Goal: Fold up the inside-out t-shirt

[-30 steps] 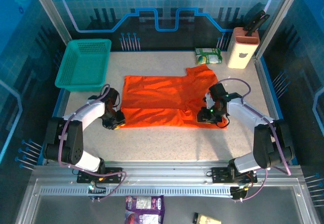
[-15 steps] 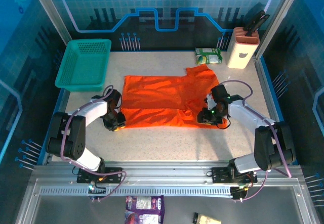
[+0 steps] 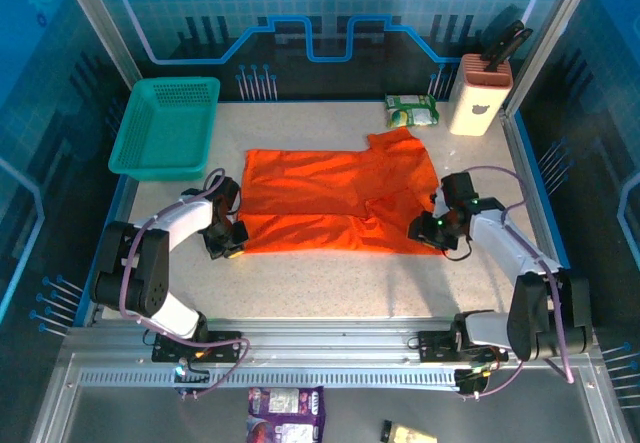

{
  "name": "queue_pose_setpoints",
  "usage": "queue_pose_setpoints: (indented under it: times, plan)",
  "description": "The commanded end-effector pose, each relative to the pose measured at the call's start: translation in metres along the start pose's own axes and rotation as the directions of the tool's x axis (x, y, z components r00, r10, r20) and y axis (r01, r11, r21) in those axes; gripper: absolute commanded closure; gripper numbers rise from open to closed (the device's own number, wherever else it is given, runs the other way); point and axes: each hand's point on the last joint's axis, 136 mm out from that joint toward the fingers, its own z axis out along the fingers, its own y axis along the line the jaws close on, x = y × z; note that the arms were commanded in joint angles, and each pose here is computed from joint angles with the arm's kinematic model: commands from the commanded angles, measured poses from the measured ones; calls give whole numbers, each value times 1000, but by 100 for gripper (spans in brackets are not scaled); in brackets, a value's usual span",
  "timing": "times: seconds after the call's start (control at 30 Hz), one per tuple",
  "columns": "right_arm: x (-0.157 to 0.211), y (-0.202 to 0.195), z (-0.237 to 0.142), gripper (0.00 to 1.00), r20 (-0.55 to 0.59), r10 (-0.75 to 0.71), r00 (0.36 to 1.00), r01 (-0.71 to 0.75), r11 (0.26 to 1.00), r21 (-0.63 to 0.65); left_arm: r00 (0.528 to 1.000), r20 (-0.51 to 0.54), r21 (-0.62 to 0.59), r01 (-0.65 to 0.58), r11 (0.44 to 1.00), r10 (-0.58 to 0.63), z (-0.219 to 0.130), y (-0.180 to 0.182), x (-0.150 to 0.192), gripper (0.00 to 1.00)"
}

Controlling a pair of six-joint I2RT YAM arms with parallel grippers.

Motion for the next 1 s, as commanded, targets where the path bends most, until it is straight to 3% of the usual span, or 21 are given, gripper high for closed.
queue_pose_setpoints:
  times: [0.0, 0.2, 0.5, 0.97]
  plan:
    - [3, -10, 5, 54, -12, 93, 996, -93, 995, -45, 999, 28, -6, -18, 1000, 19, -9, -1, -4, 100]
    - [-1, -20, 14, 36, -4, 142, 990, -142, 985, -95, 999, 34, -7, -16, 1000, 16, -10, -1, -5, 100]
    - [-16, -28, 17, 33, 30, 180, 983, -176, 978, -108, 999, 44, -20, -14, 1000, 15, -12, 1, -7, 100]
    - [-3, -82, 48, 35, -56, 441, 896, -440, 898, 32, 995, 102, -50, 7, 999, -2, -35, 8, -17, 100]
